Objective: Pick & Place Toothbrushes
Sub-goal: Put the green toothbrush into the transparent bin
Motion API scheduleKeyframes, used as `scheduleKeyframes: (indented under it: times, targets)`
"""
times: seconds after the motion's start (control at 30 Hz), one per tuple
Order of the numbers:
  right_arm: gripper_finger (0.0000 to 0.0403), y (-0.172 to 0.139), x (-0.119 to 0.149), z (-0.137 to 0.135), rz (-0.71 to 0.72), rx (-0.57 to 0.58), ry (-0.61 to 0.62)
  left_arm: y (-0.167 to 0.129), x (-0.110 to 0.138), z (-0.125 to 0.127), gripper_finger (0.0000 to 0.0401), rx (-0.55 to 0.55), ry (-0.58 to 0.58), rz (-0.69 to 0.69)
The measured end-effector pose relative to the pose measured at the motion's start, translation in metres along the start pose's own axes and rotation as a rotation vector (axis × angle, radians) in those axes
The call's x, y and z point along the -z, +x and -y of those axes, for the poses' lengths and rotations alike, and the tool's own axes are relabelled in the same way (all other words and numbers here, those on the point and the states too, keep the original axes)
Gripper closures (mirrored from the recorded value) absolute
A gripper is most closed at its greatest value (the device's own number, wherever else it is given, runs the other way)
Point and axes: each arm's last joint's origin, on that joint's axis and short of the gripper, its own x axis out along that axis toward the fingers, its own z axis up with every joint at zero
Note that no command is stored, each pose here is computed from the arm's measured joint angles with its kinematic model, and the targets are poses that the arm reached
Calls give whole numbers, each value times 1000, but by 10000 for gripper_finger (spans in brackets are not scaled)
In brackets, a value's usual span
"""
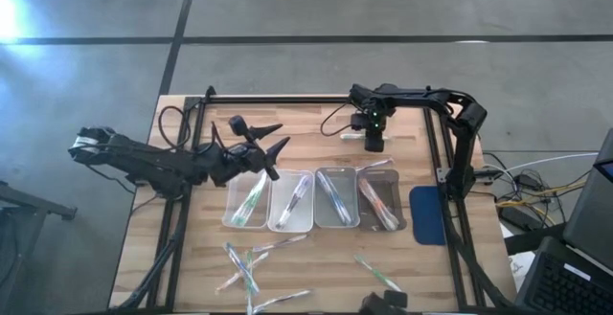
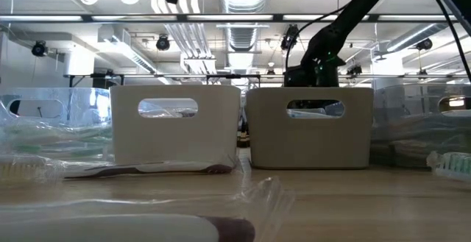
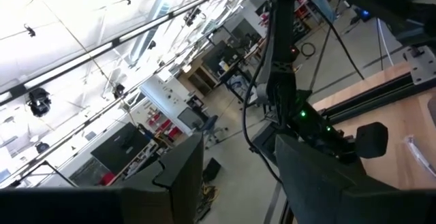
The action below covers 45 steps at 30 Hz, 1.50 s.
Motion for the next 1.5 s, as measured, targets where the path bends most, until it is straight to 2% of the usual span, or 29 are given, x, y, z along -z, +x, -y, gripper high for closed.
scheduleKeyframes:
  times: [0.27, 0.6, 0.73, 0.9, 1.17, 1.5]
  targets:
    - [367, -15, 3, -2, 36, 22, 2, 1, 1, -1, 213, 6, -20, 9]
    - [381, -33, 9, -7, 46, 26, 24, 2, 2, -1, 213, 3, -43, 6]
    - [377, -44, 12, -10, 86, 17, 57, 2, 2, -1, 213, 3, -67, 6]
    - [381, -68, 16, -18, 211, -50, 72, 2, 2, -1, 213, 4, -100, 6]
    - [380, -113, 22, -49, 409, -76, 45, 2, 2, -1, 213, 6, -152, 5]
    - [380, -156, 29, -103, 593, -121, -39, 1, 2, 0, 213, 13, -267, 4]
